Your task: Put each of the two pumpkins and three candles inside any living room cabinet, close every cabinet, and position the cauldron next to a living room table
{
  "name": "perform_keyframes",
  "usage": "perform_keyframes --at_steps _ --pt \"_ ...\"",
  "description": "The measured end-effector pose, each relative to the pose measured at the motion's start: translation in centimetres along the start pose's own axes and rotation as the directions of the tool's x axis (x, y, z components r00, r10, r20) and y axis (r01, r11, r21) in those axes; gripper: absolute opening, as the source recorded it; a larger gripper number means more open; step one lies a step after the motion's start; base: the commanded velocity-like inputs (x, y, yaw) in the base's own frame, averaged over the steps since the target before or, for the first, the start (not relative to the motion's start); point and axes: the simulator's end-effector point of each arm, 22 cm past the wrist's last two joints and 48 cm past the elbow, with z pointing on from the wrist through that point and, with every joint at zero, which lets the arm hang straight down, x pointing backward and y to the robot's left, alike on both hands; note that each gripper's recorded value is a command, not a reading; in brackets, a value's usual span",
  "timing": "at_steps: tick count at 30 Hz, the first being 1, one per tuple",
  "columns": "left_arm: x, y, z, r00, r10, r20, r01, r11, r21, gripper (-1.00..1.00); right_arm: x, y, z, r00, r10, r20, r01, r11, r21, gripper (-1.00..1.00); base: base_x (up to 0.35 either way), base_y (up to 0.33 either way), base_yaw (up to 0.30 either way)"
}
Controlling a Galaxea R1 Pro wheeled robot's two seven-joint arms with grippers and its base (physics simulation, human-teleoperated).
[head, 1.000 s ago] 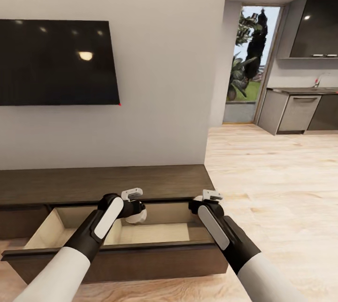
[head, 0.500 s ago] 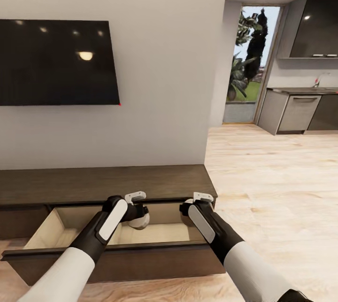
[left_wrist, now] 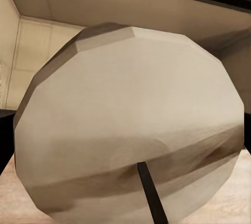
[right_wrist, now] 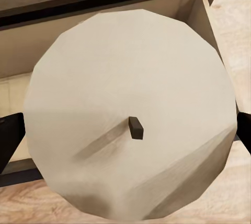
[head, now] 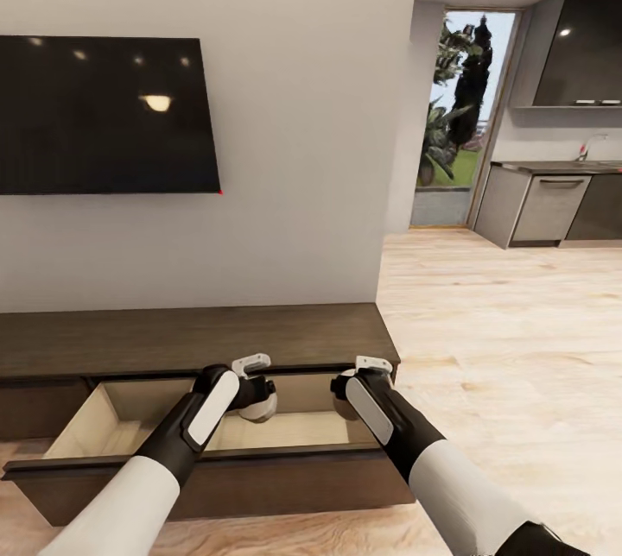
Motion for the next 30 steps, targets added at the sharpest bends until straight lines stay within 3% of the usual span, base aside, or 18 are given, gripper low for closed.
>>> perform_keyframes --at_steps 30 --pt "-0.36 -0.15 -0.19 1.0 -0.003 0.009 0.003 1.0 0.007 -1.0 -0.11 -0.11 0.06 1.0 0.003 0.004 -0.003 1.0 0.003 -1.0 0.04 0.0 0.0"
